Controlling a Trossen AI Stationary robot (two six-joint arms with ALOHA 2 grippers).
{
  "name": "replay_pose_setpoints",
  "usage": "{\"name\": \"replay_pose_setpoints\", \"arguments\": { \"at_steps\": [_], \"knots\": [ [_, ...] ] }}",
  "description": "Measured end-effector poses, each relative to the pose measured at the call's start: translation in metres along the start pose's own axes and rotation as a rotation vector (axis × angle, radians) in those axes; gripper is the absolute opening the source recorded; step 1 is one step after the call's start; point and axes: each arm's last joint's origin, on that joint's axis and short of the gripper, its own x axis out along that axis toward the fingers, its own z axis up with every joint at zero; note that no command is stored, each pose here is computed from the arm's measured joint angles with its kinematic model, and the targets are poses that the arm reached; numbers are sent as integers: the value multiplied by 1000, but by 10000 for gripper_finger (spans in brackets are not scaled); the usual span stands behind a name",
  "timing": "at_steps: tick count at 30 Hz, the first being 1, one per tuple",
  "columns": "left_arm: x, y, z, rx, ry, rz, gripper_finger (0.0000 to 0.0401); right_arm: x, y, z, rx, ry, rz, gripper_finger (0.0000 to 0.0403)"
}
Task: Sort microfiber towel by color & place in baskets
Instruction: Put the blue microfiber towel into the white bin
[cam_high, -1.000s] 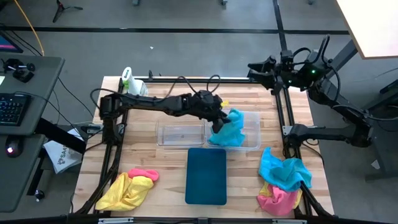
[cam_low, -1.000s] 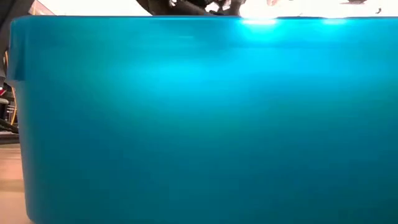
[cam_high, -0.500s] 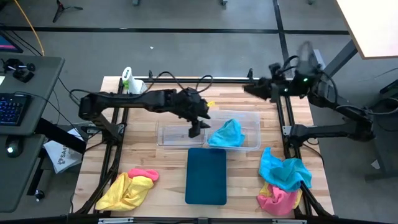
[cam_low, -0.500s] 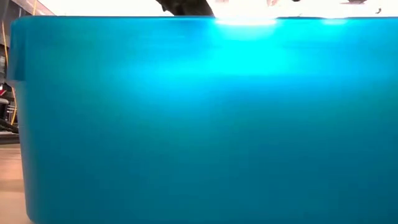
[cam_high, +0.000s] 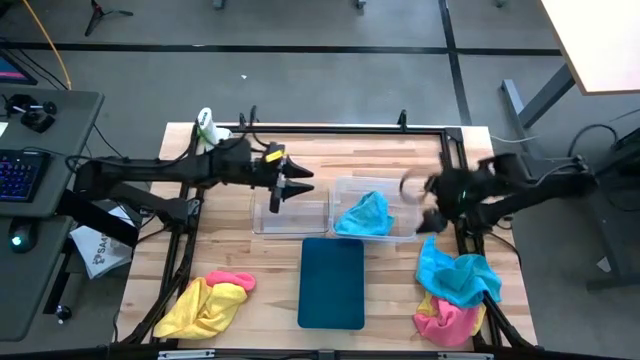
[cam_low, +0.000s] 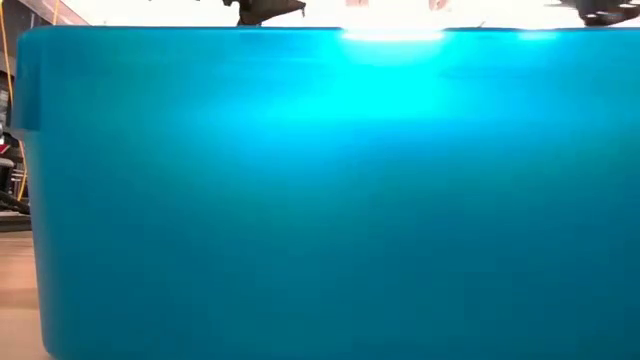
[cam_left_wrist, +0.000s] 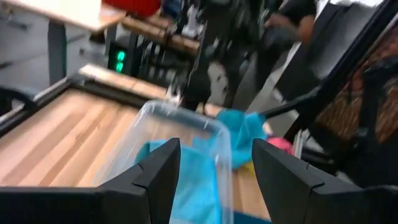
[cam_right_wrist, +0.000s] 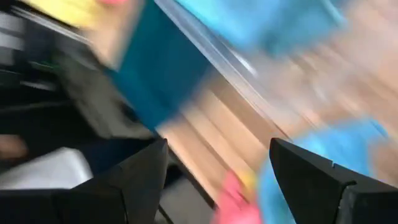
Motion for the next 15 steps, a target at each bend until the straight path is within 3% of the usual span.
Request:
{"name": "replay_pose_setpoints", "arguments": {
  "at_steps": [10,15],
  "knots": [
    [-4,-7,1,-33,-94,73,188,84,-26,-51,95,386,-317,275],
    [-4,-7,4,-40,-128,93,188,114,-47,-60,188,434,-502,275]
  ]
}}
